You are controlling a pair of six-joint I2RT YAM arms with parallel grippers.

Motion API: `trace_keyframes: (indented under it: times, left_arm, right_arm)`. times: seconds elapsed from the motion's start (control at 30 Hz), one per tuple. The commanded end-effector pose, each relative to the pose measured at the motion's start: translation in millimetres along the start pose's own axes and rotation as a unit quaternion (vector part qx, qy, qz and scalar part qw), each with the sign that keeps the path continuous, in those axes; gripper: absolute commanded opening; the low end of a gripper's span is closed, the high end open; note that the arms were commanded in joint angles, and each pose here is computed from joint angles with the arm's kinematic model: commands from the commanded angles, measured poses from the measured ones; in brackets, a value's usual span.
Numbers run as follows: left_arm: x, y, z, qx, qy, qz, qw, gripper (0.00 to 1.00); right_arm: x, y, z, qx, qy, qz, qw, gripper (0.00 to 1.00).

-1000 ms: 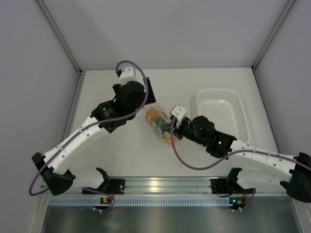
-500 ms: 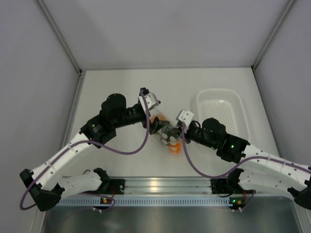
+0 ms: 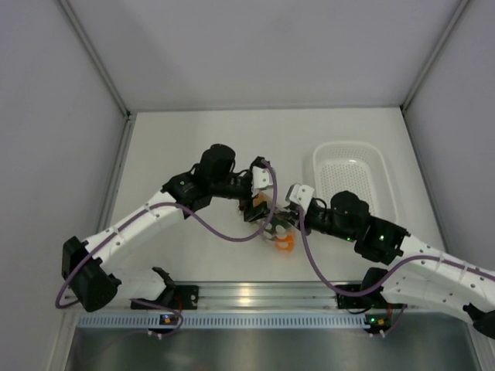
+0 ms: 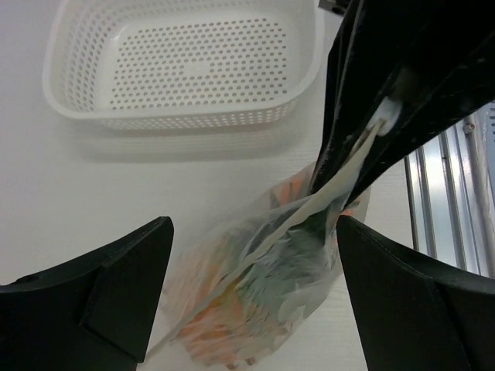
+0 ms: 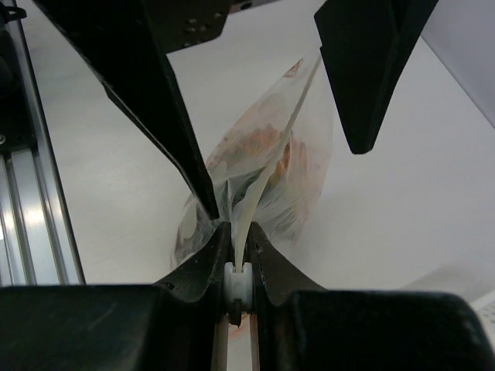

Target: Open the zip-top bag and remove the fake food

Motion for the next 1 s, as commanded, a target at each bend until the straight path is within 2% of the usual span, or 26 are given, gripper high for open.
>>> trace_keyframes:
  times: [0.0,0.07,0.1,0.13,0.17,0.23,0.27,0.33,0.37,0.43,0.5,0.53,0.6,0.97]
  left_arm:
    - [-10,11,2,0.010,-0.007,0.016,1.000,0.92]
    - [-10,13,4,0.019,-0.012,0.014,1.000,0.84]
    - [-10,13,4,0.022,-0.013,0.014,1.000,0.77]
    - [-10,13,3,0.022,-0.014,0.014,1.000,0.58]
    - [-9,12,3,0.027,-0.015,0.013,0.999,0.47]
    - [-7,10,1,0.031,-0.017,0.012,0.999,0.34]
    - [-4,10,1,0.035,-0.017,0.011,0.999,0.22]
    - [-3,11,1,0.034,-0.016,0.007,0.999,0.04]
    - [-2,12,1,0.034,-0.014,0.003,0.999,0.00]
    - [-2,12,1,0.029,-0.012,0.000,1.000,0.00]
    - [-5,13,0,0.022,-0.012,-0.006,1.000,0.00]
    - [-5,13,-1,0.020,-0.012,-0.009,1.000,0.00]
    - [-10,11,-5,0.017,-0.020,-0.010,1.000,0.00]
    - [-29,-7,-21,0.055,-0.061,-0.018,0.996,0.00]
  right_arm:
    - [-12,-3,-5,-0.005,-0.032,-0.014,0.999,0.00]
    - [-12,-3,-4,-0.004,-0.030,-0.014,0.999,0.00]
    - [-10,-3,-3,-0.002,-0.026,-0.014,1.000,0.00]
    - [-10,-4,-3,0.002,-0.024,-0.013,1.000,0.00]
    - [-9,-6,-2,0.011,-0.020,-0.013,1.000,0.00]
    - [-8,-8,-1,0.023,-0.018,-0.011,1.000,0.00]
    - [-9,-8,-1,0.026,-0.021,-0.011,0.999,0.00]
    - [-8,-8,0,0.027,-0.026,-0.012,0.999,0.00]
    - [-9,-8,-1,0.028,-0.029,-0.012,0.999,0.00]
    - [-8,-8,0,0.028,-0.033,-0.010,0.999,0.03]
    - [-7,-8,0,0.033,-0.035,-0.005,0.999,0.20]
    - [-7,-8,1,0.037,-0.039,-0.003,0.999,0.33]
    - [-3,-8,-2,0.050,-0.044,0.005,0.998,0.41]
    - [-10,-10,-23,0.106,-0.179,0.042,0.977,0.42]
Point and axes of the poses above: each gripper's point midway between its finger pads, its own z axis out along the fingers, its own y axis along the line the jaws close on, x = y × z, the point moved 9 cm from there along -z, back along the fingers, and after that the axes turned 3 degrees about -z, right-handed, at the moved point
